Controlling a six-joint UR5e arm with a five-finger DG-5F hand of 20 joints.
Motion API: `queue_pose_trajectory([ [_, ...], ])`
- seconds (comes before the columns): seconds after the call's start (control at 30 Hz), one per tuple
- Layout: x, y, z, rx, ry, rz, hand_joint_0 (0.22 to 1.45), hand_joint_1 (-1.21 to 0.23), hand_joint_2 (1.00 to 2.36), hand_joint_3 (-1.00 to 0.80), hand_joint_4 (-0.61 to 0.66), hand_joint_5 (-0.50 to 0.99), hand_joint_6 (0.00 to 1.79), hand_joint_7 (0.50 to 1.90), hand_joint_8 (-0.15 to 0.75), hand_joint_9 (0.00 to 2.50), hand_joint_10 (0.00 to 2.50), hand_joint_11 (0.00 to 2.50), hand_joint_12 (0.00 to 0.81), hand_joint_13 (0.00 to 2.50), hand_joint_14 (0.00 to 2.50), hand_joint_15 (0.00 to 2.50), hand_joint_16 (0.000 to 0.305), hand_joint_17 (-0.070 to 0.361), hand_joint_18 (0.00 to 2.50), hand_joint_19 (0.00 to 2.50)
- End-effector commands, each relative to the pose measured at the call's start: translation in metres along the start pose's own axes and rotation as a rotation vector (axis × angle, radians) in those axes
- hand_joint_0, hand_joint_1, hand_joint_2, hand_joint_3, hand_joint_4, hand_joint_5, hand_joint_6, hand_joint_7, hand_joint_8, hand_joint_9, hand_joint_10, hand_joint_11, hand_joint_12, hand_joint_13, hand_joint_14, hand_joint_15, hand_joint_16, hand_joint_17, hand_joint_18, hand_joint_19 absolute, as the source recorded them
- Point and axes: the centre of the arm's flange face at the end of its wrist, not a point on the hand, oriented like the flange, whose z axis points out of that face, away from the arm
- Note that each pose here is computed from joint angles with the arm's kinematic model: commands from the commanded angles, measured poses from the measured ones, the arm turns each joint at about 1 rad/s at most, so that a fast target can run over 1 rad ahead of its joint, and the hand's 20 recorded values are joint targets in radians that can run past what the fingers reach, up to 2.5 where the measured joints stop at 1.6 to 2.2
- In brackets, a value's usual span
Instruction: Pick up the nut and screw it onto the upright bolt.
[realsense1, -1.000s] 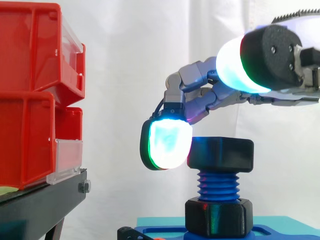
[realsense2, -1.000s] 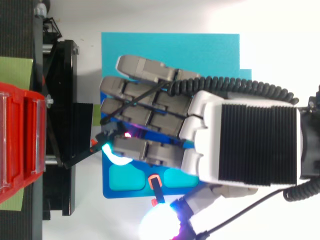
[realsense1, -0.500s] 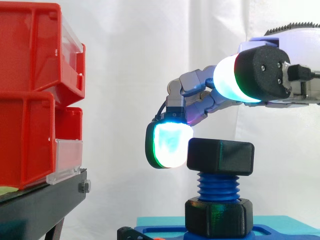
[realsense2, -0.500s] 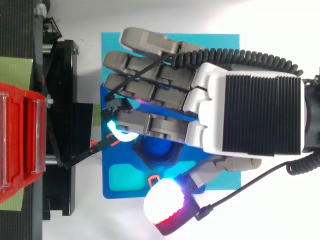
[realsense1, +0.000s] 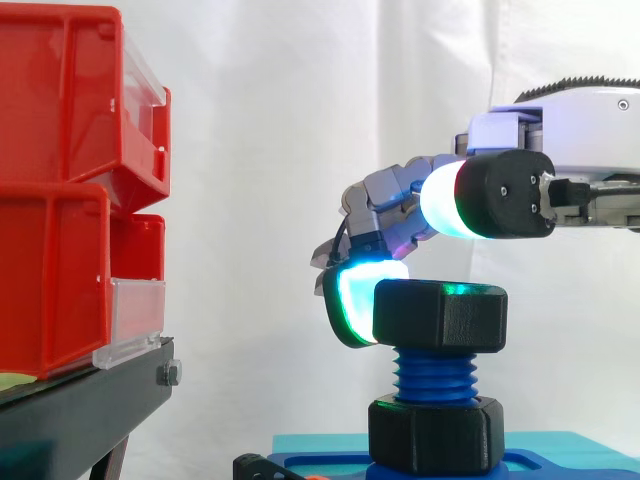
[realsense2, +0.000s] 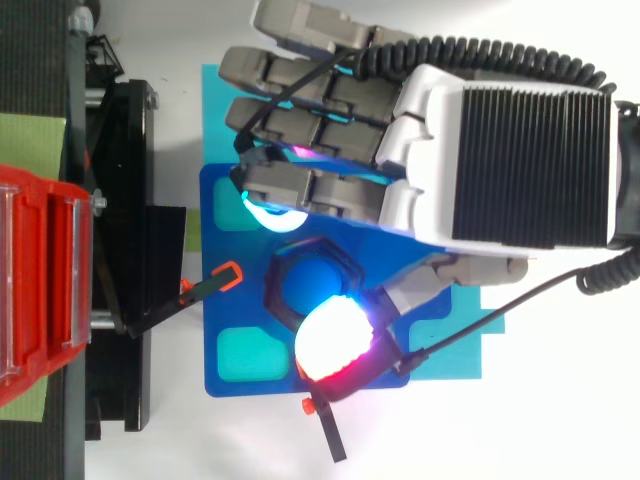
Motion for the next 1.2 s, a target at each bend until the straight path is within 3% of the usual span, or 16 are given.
queue_pose_trajectory([
  [0.0,0.001,-0.007,-0.001,-0.006,0.004,-0.014,0.5,-0.12,1.0,-0.5,0.23,-0.04,0.55,1.41,0.292,0.63,0.0,0.0,0.284,0.38,0.0,0.0,0.027,0.06,0.0,0.0],
  [0.17,-0.001,-0.009,-0.002,-0.021,0.003,-0.013,0.51,-0.11,1.0,-0.5,0.2,0.0,0.58,1.36,0.283,0.7,0.0,0.0,0.271,0.41,0.0,0.0,0.025,0.055,0.0,0.0],
  [0.37,-0.006,-0.017,-0.002,-0.063,-0.006,-0.012,0.52,-0.1,1.0,-0.5,0.15,0.02,0.58,1.36,0.273,0.83,0.0,0.0,0.254,0.48,0.0,0.0,0.021,0.048,0.06,0.0],
  [0.47,-0.014,-0.02,-0.003,-0.068,-0.018,-0.011,0.52,-0.09,1.0,-0.5,0.17,0.02,0.5,1.46,0.275,0.83,0.0,0.0,0.254,0.48,0.0,0.0,0.021,0.047,0.06,0.0],
  [0.57,-0.034,-0.022,0.002,-0.071,-0.052,-0.011,0.52,-0.08,1.0,-0.5,0.23,-0.03,0.5,1.27,0.279,0.81,0.0,0.0,0.26,0.47,0.0,0.0,0.022,0.049,0.06,0.0],
  [0.67,-0.04,-0.023,0.003,-0.085,-0.038,-0.012,0.51,-0.07,1.0,-0.5,0.26,-0.06,0.5,1.13,0.279,0.8,0.0,0.0,0.265,0.47,0.0,0.0,0.022,0.051,0.05,0.0],
  [0.7,-0.04,-0.023,0.003,-0.085,-0.038,-0.012,0.51,-0.07,1.0,-0.5,0.29,-0.08,0.5,0.96,0.27,0.74,0.0,0.0,0.271,0.46,0.0,0.0,0.024,0.054,0.03,0.0],
  [0.8,-0.041,-0.021,0.004,-0.091,-0.031,-0.012,0.5,-0.05,1.0,-0.5,0.25,-0.11,0.5,0.78,0.25,0.7,0.0,0.0,0.273,0.43,0.0,0.0,0.026,0.057,0.03,0.0],
  [0.97,-0.042,-0.013,0.005,-0.1,-0.039,-0.009,0.5,-0.04,1.0,-0.5,0.25,-0.11,0.5,0.69,0.22,0.66,0.0,0.0,0.264,0.38,0.0,0.0,0.026,0.059,0.0,0.0],
  [1.17,-0.04,-0.001,0.007,-0.113,-0.04,0.003,0.5,-0.03,1.0,-0.5,0.24,-0.11,0.5,0.69,0.215,0.63,0.0,0.0,0.27,0.35,0.0,0.0,0.027,0.062,0.0,0.0],
])
